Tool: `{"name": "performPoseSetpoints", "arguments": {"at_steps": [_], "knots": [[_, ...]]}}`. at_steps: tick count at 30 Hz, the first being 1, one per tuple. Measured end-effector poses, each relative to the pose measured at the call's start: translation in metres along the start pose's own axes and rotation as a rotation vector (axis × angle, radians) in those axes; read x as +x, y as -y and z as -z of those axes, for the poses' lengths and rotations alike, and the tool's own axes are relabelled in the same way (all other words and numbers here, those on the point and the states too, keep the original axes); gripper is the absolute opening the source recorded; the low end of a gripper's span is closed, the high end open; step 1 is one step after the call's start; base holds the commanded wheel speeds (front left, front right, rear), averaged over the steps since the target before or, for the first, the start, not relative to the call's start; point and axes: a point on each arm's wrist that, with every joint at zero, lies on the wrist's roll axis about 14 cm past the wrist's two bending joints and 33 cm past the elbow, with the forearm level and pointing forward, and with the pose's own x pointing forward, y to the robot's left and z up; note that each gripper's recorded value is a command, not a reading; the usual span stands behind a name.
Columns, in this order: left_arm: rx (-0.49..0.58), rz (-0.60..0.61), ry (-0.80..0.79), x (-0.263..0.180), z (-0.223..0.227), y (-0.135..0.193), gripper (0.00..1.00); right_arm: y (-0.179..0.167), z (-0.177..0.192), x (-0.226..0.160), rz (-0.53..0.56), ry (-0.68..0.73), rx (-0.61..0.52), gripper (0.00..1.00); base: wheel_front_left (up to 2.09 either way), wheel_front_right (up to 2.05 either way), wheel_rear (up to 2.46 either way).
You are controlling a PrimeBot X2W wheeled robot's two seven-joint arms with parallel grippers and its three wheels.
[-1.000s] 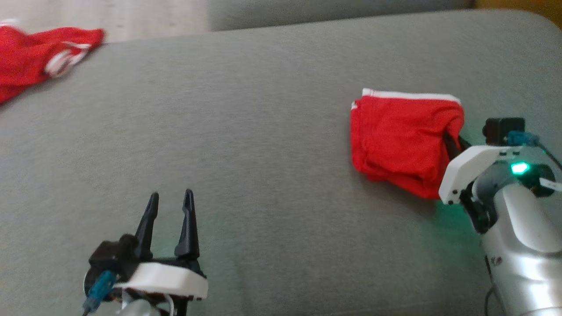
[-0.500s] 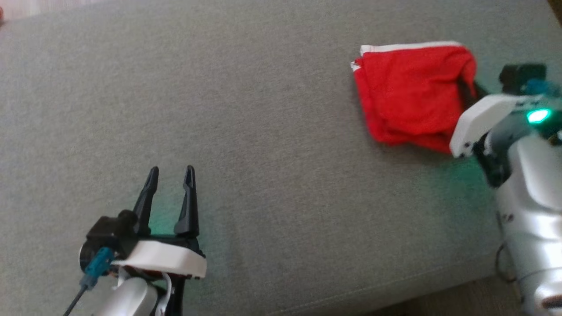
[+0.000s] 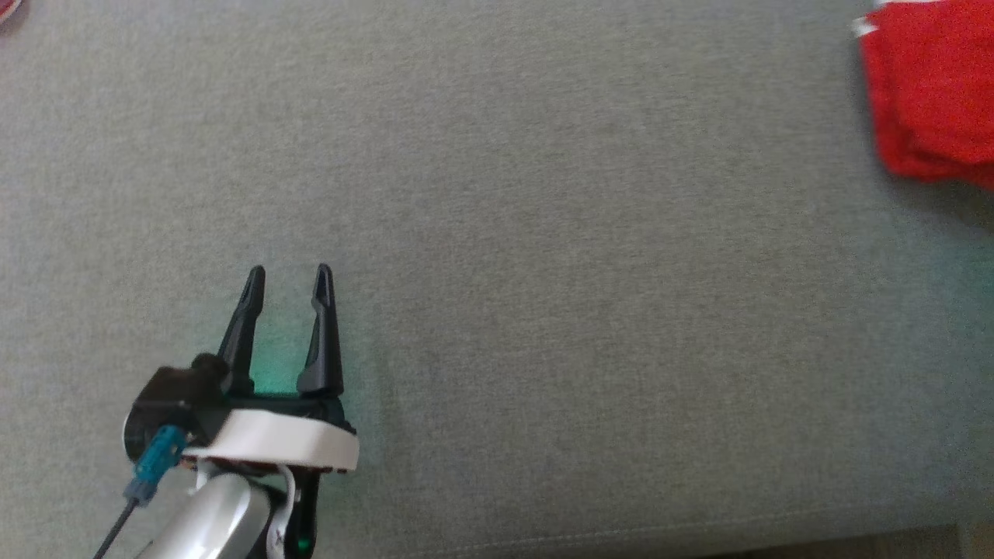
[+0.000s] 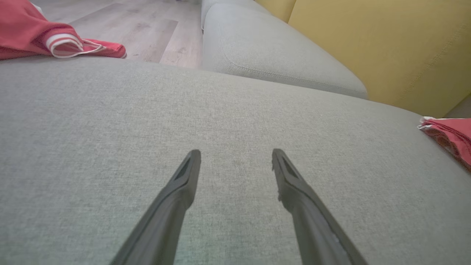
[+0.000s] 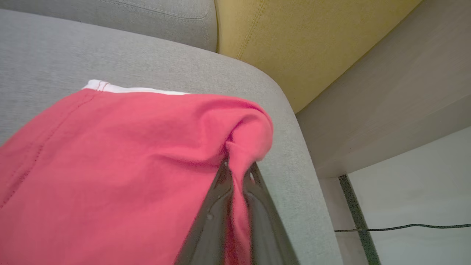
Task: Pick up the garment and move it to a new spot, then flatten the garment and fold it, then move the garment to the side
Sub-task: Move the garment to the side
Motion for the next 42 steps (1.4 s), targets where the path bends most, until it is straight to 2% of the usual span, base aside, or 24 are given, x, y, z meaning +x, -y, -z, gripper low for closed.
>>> {"name": "performPoseSetpoints", "arguments": {"at_steps": [5,6,7,8,15,23,26,29,32,37,42], "knots": [[-0.001,-0.024,0.002,0.004,0.000,-0.010,1.00,0.010,-0.002,0.016,0.029,-0.019,-0.065,0.02,0.00,0.00,0.00],[-0.001,-0.028,0.002,0.005,0.000,-0.012,1.00,0.010,-0.005,0.019,0.031,-0.014,-0.076,0.24,0.00,0.00,0.00],[0.000,-0.032,0.002,0.005,0.000,-0.013,1.00,0.009,-0.007,0.022,0.033,-0.009,-0.081,0.64,0.00,0.00,0.00],[0.000,-0.035,0.001,0.005,0.000,-0.014,1.00,0.010,-0.009,0.023,0.037,-0.005,-0.081,0.99,0.00,0.00,0.00],[0.011,-0.044,0.018,0.002,-0.006,-0.015,1.00,0.018,-0.019,0.020,0.066,0.047,-0.065,1.00,0.00,0.00,0.00],[0.021,-0.039,0.075,-0.010,-0.025,-0.009,1.00,-0.029,-0.060,-0.006,-0.035,0.212,0.035,1.00,0.00,0.00,0.00],[0.024,-0.038,0.108,-0.018,-0.034,-0.006,1.00,-0.043,-0.079,-0.026,-0.073,0.291,0.093,1.00,0.00,0.00,0.00],[0.030,-0.049,0.124,-0.027,-0.037,-0.006,1.00,-0.053,-0.082,-0.040,-0.099,0.324,0.134,1.00,0.00,0.00,0.00],[-0.013,-0.086,0.162,-0.047,-0.044,-0.009,1.00,-0.082,-0.078,-0.073,-0.170,0.387,0.185,1.00,0.00,0.00,0.00],[-0.012,-0.112,0.177,-0.074,-0.040,-0.014,1.00,-0.128,-0.077,-0.123,-0.279,0.481,0.268,1.00,0.00,0.00,0.00],[-0.020,-0.150,0.168,-0.099,-0.026,-0.023,1.00,-0.145,-0.055,-0.161,-0.317,0.532,0.339,1.00,0.00,0.00,0.00]]}}
